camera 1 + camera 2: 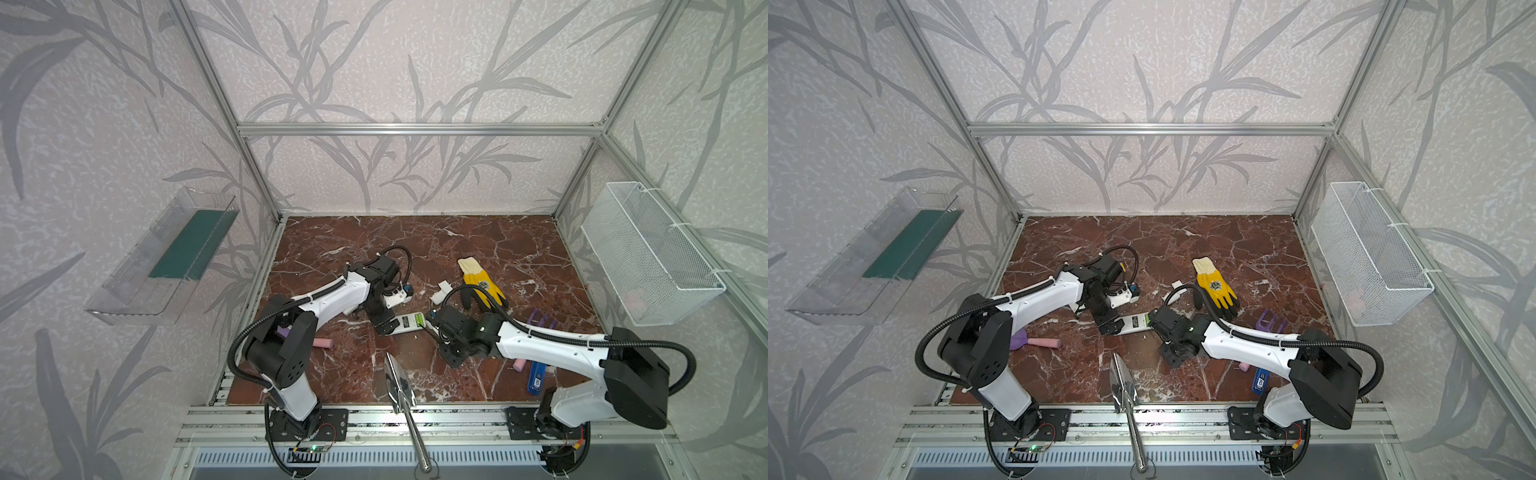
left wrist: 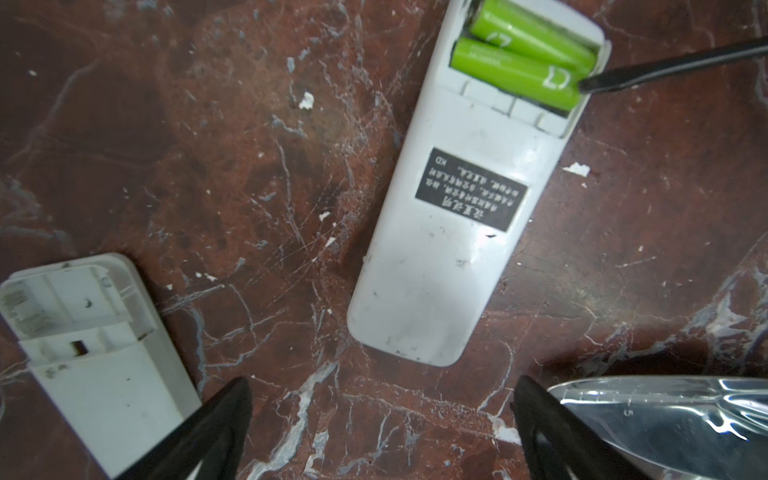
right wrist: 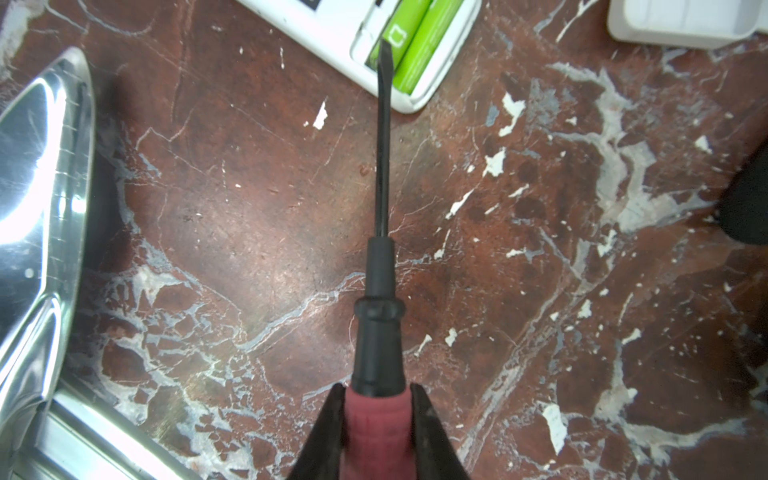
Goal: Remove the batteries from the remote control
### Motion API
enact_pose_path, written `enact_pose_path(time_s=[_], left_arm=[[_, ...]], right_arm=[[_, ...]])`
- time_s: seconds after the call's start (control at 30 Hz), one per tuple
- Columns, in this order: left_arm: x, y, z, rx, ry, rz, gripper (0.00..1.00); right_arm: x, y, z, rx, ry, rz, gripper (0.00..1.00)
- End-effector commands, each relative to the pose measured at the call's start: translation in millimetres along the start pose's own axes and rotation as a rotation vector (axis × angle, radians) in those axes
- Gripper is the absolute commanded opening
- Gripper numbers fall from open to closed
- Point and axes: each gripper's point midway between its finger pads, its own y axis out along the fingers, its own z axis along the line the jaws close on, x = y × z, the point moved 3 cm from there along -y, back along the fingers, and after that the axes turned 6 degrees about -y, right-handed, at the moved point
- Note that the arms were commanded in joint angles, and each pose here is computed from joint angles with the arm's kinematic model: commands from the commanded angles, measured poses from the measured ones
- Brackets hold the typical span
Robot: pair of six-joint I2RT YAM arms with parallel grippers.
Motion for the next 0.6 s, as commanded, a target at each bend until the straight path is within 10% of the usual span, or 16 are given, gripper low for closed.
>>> enact_pose_path(time_s=[0.0, 0.57], left_arm=[[-9, 10, -9, -0.047, 0.057, 0.048, 0.98], [5, 43, -14, 0.104, 0.144, 0.077, 0.83]], right_arm=[[6, -6, 3, 0.023, -0.009, -0.031, 0.00], [8, 2, 7, 0.045, 0.027, 0.000, 0.00]])
